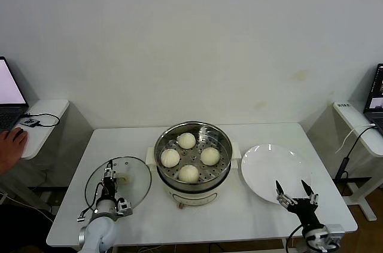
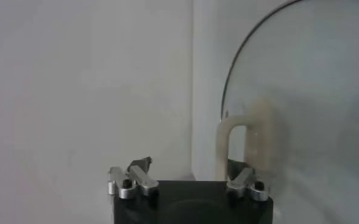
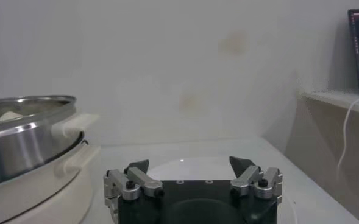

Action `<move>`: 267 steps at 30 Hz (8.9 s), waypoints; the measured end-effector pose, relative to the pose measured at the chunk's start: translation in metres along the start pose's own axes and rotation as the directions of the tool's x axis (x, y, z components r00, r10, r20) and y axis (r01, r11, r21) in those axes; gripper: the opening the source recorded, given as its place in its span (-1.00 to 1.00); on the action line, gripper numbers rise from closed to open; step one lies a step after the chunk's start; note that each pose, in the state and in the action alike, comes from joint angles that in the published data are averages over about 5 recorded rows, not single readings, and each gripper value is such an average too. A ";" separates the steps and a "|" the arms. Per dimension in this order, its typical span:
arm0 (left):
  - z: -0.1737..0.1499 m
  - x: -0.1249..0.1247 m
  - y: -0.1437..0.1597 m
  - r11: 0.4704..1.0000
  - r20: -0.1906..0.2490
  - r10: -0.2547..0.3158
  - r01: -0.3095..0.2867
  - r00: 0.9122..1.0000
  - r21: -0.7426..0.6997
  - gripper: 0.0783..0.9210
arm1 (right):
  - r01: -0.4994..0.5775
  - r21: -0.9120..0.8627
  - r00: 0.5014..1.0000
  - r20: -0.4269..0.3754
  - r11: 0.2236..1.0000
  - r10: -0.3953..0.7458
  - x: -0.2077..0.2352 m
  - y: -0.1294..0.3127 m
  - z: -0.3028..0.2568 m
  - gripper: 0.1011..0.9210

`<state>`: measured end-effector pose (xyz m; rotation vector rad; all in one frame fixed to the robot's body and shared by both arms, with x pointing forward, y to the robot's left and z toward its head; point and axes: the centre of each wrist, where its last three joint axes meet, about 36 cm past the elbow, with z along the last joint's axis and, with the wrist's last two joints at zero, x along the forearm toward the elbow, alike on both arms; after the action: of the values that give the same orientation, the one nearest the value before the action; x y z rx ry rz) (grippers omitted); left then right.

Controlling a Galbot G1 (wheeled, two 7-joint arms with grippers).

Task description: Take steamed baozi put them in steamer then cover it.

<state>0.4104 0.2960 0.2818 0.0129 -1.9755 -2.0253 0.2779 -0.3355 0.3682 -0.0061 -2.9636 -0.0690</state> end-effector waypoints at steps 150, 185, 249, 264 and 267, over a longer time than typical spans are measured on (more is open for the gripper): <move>-0.263 0.078 0.149 0.989 0.249 -0.146 0.142 0.957 0.032 -0.86 | -0.115 -0.033 0.993 -0.046 0.993 0.113 -0.020 -0.029 0.033 0.76; -0.257 0.084 0.146 0.987 0.292 -0.161 0.151 0.943 0.056 -0.10 | -0.119 -0.029 0.992 -0.046 0.993 0.117 -0.018 -0.033 0.035 0.76; -0.065 0.107 0.164 0.833 0.183 -0.261 0.125 0.948 0.539 0.77 | 0.015 0.023 0.999 -0.044 1.000 -0.014 -0.015 -0.005 0.017 0.76; -0.006 0.156 0.081 0.468 0.128 -0.133 -0.052 0.983 0.882 0.77 | 0.062 0.056 0.996 -0.063 0.997 -0.058 0.000 0.009 0.010 0.76; -0.001 0.165 0.076 0.424 0.119 -0.104 -0.065 0.987 0.903 0.77 | 0.073 0.059 0.994 -0.086 0.996 -0.068 0.003 0.014 0.006 0.76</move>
<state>0.2696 0.2574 0.3903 0.1199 -2.9289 -0.6824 0.2735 -0.3212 0.3634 0.1067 -2.8797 0.0134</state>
